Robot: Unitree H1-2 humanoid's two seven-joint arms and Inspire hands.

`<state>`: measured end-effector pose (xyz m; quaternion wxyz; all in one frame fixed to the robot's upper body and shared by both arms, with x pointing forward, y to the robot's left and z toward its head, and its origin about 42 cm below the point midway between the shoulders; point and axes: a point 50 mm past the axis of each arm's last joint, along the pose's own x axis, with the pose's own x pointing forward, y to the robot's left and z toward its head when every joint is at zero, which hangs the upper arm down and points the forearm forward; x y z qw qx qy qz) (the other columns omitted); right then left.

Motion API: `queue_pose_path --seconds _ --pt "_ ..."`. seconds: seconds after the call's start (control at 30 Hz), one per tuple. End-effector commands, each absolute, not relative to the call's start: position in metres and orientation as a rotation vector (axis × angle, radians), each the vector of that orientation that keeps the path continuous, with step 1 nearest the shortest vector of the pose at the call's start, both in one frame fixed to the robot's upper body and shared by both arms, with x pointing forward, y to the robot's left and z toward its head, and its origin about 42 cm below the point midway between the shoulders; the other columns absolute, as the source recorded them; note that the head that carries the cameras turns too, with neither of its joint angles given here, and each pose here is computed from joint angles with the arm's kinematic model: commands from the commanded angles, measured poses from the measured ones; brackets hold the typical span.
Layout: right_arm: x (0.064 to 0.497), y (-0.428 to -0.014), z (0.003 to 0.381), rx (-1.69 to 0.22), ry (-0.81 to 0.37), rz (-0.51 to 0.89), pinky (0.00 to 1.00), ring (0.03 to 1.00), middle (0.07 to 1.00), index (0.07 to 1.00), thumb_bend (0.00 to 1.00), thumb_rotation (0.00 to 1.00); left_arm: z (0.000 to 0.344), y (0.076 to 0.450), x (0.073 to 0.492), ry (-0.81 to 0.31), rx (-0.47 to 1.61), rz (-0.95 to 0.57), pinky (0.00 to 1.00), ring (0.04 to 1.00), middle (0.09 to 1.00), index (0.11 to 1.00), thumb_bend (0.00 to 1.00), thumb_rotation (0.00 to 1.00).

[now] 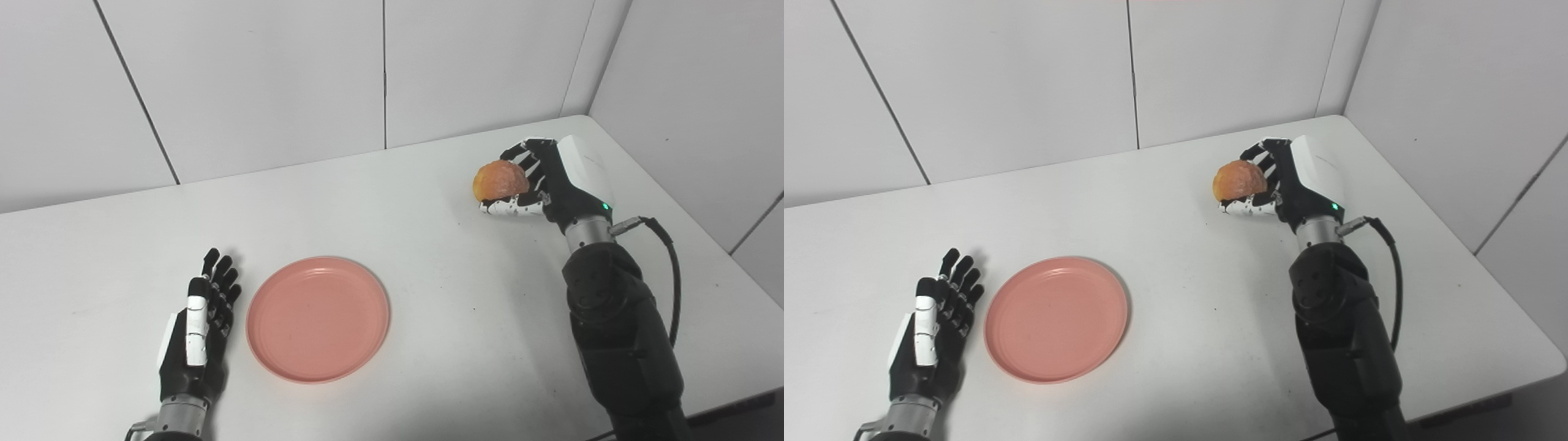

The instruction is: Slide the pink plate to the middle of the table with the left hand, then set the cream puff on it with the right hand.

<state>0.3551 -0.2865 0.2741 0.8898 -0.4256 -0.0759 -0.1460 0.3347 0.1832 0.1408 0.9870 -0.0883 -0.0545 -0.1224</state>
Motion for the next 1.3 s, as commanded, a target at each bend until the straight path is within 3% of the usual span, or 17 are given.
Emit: queue_pose_path --seconds 0.0,0.23,0.47,0.73,1.07,1.27 --pt "0.351 -0.279 0.289 -0.879 -0.296 -0.311 0.32 0.394 0.438 0.527 0.52 0.0 0.15 0.177 0.335 -0.138 -0.182 -0.248 1.0 1.0 0.99 0.977 0.75 0.97" --pt "0.35 -0.255 0.269 -0.846 -0.35 -0.237 0.25 0.331 0.415 0.53 0.52 0.0 0.151 0.166 0.328 -0.153 -0.178 -0.217 1.0 0.989 0.98 0.971 0.72 0.94" --pt "0.347 -0.247 0.256 -0.772 -0.367 -0.139 0.29 0.381 0.442 0.529 0.52 0.0 0.148 0.152 0.326 -0.166 -0.195 -0.17 0.99 0.971 0.954 0.947 0.72 0.87" --pt "0.344 -0.223 0.259 -0.707 -0.427 -0.042 0.35 0.415 0.45 0.515 0.52 0.0 0.149 0.142 0.325 -0.158 -0.188 -0.16 0.99 0.962 0.942 0.939 0.69 0.87" --pt "0.339 -0.197 0.273 -0.679 -0.48 0.049 0.32 0.395 0.441 0.527 0.52 0.0 0.15 0.13 0.322 -0.168 -0.141 -0.196 1.0 0.988 0.976 0.977 0.69 0.99" --pt "0.334 -0.18 0.274 -0.649 -0.483 0.132 0.32 0.406 0.447 0.532 0.52 0.0 0.151 0.122 0.321 -0.187 -0.113 -0.196 1.0 0.986 0.978 0.979 0.7 1.0"
